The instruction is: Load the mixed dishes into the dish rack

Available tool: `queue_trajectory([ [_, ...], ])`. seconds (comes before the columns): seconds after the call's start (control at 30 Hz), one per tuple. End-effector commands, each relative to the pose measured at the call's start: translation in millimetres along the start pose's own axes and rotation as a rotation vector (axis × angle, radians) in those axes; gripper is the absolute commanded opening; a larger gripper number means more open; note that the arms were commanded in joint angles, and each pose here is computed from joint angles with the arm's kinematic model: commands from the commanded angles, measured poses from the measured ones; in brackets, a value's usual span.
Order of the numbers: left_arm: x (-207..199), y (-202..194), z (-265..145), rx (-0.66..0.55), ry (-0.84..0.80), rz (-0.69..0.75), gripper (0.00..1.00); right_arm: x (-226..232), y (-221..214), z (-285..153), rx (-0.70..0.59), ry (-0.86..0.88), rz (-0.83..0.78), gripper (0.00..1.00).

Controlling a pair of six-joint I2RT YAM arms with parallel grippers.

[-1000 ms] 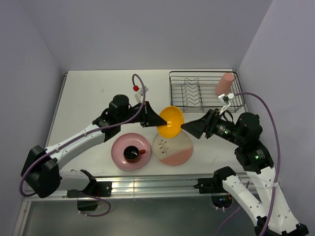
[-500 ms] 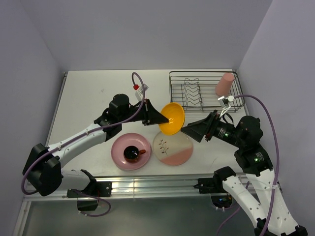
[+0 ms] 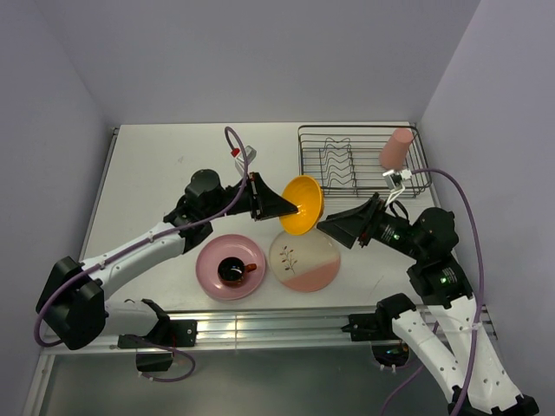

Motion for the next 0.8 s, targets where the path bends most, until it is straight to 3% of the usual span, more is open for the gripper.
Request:
queue_trajectory([
  [0.0,-25.4,5.1,-4.5,-0.029,-0.094,0.048,0.0,25.7,6.4,-5.0,-0.028,0.108,-0.071,0.96],
  [0.43,-27.4,1.5,1.4,-0.021,-0.144,0.025,0.0,27.9,10.5,4.2,-0.013,0.171,-0.084,0.95],
  [0.77,-22.2,-0.7,6.0,-0.019,-0.165,-0.003,0.0,31.7,11.0,8.0,0.002,0.224,-0.071,0.86],
])
Point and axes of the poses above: each gripper's point midway between its finger pads, its own z axis out along the fingers, its own x axis along the line the jaws close on, y = z × x, the point moved 5 cm from there along -z, back along the fingers, and after that the axes turned 10 degrees about z, right-handed, at the moved point
